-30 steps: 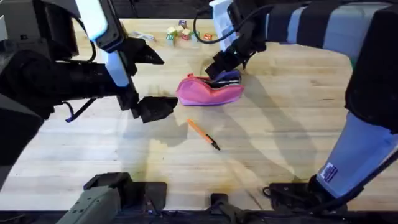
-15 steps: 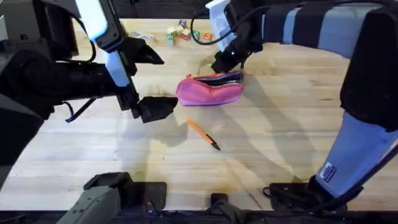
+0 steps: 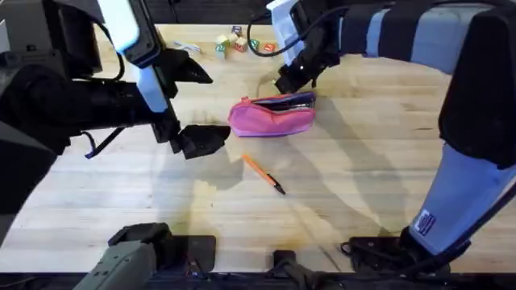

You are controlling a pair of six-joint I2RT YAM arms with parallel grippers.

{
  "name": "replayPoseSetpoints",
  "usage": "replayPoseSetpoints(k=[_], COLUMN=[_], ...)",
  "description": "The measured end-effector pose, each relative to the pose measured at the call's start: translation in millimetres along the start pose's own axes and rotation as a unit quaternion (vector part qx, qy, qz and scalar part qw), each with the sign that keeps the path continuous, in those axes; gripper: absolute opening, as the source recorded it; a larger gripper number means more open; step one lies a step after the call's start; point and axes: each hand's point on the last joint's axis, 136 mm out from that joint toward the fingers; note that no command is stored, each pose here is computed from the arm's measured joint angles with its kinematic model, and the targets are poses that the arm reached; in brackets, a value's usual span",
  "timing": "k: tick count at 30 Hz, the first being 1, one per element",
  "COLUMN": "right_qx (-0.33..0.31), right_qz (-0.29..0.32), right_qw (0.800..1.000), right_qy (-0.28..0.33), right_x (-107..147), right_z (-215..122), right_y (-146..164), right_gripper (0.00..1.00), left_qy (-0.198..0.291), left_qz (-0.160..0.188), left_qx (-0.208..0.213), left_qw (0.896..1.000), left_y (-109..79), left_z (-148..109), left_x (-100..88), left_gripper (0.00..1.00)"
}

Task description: Unzip the bag, pick up the pens from the table one at a time and place them inside, then zip the bag closed.

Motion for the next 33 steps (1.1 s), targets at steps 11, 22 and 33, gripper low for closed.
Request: replayPoseSetpoints(k=[11,22,33], right_qx=[0.020,0.047,0.057], right_qz=[0.006,0.001,-0.014], right_qw=[1.000,0.998,0.996], right_qy=[-0.003,-0.050,-0.063], right_x=[-9.0,-30.3,-34.2], right_z=[-11.1,-74.1,-95.2], right_y=[-17.1,-22.2,-23.5], right_gripper=[0.032,0.032,0.032], left_qy=[0.000,0.000,0.000], left_qz=[0.000,0.000,0.000], left_qx=[0.000,0.000,0.000], left_qw=[1.000,1.000,1.000], left_y=[0.0,0.0,0.0], left_z=[0.1,0.0,0.1], left_x=[0.1,0.0,0.1], left_gripper=[0.993,0.993,0.993])
Point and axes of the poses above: each hand's point on the last joint's axis, 136 mm out from that joint toward the fingers, its own z axis out along the fingers, its own y axis along the line the jaws close on, x = y × z, and after that the axes turned 14 degrees about -z, right-handed
